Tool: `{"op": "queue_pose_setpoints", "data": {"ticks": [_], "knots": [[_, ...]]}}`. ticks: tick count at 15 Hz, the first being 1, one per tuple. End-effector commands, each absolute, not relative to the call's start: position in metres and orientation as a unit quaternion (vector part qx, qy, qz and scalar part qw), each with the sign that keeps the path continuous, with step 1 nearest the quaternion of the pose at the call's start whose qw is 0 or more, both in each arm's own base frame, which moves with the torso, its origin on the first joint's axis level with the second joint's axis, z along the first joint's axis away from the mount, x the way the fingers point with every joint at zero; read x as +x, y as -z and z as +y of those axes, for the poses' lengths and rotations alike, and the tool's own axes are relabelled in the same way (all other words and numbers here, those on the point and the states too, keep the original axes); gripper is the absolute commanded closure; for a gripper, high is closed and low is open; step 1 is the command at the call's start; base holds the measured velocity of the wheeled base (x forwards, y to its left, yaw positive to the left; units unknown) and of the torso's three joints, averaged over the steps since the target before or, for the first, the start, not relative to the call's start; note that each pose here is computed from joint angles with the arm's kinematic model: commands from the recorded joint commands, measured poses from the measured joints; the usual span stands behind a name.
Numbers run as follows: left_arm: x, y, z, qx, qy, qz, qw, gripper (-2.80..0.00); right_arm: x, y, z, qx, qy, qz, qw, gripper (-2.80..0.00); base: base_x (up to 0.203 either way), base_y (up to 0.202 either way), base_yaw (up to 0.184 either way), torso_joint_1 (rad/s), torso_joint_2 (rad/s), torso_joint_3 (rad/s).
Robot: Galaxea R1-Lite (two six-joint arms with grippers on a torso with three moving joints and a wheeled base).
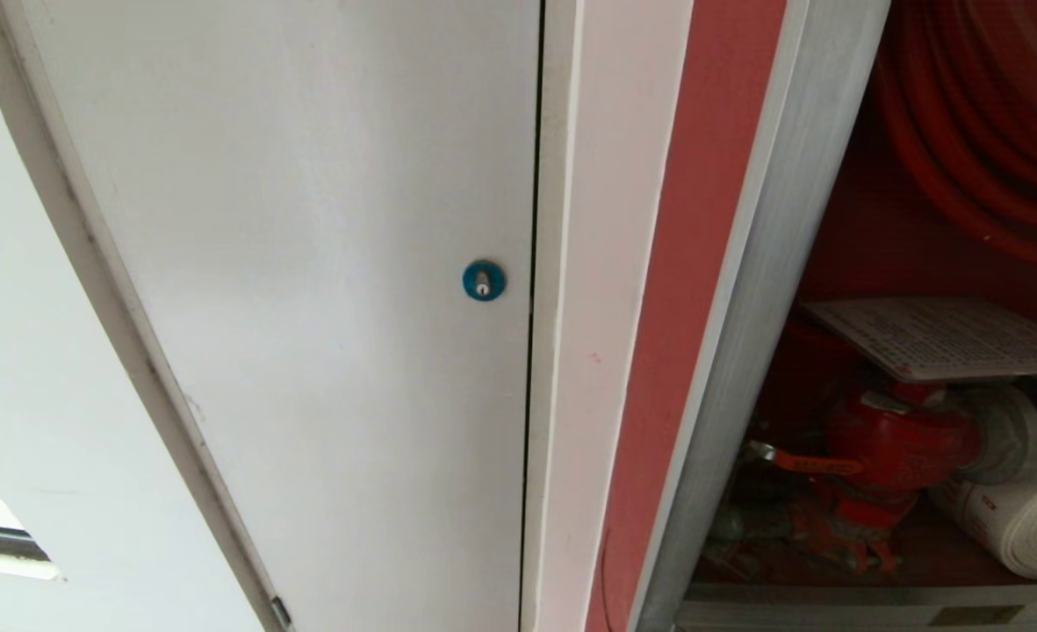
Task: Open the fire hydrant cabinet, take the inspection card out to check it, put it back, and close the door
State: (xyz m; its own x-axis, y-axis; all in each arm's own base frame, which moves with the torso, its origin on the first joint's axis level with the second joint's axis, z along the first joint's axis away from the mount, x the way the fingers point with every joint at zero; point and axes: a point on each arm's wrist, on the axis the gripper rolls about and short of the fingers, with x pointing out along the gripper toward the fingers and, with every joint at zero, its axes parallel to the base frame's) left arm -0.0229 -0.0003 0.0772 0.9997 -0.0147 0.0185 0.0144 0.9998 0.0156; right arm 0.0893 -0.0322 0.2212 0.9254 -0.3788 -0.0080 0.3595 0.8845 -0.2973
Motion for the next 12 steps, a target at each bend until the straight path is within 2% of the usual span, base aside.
{"op": "queue_pose_setpoints", "data": {"ticks": [1, 6, 9, 12], "knots": [[-0.022, -0.076, 0.0, 0.008, 0.007, -0.007, 1.0, 0.0, 0.09, -0.225, -0.038, -0.193, 0.128, 0.048, 0.972, 0.0, 0.0, 0.0, 0.0, 0.0, 0.0, 0.0], [-0.022, -0.076, 0.0, 0.008, 0.007, -0.007, 1.0, 0.0, 0.075, -0.254, -0.038, -0.325, 0.081, 0.112, 0.936, 0.0, 0.0, 0.0, 0.0, 0.0, 0.0, 0.0], [-0.022, -0.076, 0.0, 0.008, 0.007, -0.007, 1.0, 0.0, 0.069, -0.266, -0.035, -0.389, 0.079, 0.12, 0.91, 0.0, 0.0, 0.0, 0.0, 0.0, 0.0, 0.0], [-0.022, -0.076, 0.0, 0.008, 0.007, -0.007, 1.0, 0.0, 0.064, -0.265, -0.034, -0.521, 0.074, 0.135, 0.84, 0.0, 0.0, 0.0, 0.0, 0.0, 0.0, 0.0]]}}
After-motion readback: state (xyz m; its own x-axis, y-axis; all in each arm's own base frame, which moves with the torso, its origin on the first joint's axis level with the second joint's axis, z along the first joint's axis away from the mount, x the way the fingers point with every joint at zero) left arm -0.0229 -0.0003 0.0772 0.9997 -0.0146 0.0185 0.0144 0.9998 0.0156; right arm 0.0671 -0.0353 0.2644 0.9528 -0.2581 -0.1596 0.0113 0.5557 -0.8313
